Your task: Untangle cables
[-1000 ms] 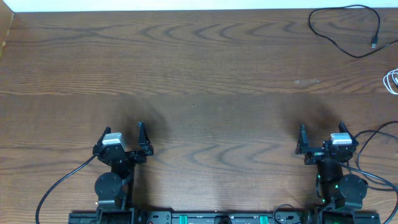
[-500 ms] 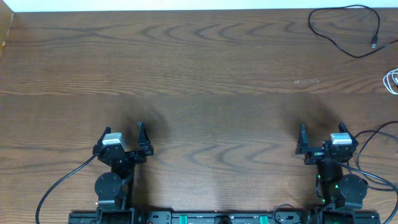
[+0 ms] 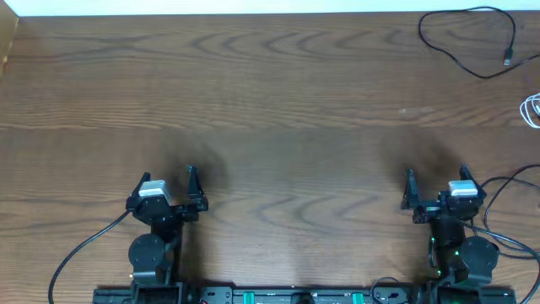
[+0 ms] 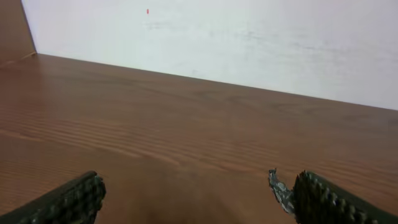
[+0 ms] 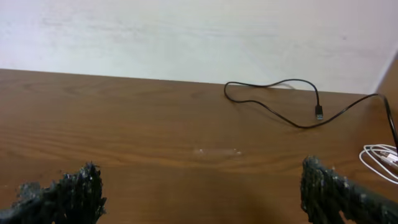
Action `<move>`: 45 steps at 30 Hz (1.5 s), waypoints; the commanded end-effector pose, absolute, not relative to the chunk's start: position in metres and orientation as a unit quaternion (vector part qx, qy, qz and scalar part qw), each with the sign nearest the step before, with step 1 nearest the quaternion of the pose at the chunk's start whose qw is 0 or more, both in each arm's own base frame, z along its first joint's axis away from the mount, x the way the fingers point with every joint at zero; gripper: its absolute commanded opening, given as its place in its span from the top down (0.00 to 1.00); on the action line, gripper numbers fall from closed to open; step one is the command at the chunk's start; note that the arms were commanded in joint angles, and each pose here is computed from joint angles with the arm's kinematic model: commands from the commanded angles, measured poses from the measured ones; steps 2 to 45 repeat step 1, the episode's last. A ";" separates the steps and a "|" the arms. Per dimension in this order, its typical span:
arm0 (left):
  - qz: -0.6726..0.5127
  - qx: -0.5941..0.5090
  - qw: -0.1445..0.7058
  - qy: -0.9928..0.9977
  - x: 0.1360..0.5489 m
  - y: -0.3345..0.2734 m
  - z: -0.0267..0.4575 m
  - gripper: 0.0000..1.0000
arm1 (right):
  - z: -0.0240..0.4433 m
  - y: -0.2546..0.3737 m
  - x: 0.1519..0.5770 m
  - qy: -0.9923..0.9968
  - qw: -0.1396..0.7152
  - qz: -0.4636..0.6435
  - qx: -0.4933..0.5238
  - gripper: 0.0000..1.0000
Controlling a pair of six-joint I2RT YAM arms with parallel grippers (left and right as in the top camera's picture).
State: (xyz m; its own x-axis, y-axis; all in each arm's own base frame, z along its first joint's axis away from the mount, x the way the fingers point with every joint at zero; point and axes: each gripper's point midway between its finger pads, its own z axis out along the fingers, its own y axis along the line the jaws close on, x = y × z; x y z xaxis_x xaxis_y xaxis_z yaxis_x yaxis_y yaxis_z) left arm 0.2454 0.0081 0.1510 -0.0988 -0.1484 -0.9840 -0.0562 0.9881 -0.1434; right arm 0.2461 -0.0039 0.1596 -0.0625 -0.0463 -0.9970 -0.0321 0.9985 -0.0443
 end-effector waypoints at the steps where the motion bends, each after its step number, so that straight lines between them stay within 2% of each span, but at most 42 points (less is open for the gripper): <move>1: -0.020 -0.075 0.649 0.757 0.244 0.013 0.136 0.02 | 0.159 -0.001 0.246 0.729 0.684 0.004 -0.025 0.01; 45: -0.020 -0.075 0.649 0.757 0.244 0.013 0.136 0.02 | 0.159 -0.001 0.246 0.729 0.684 0.004 -0.025 0.01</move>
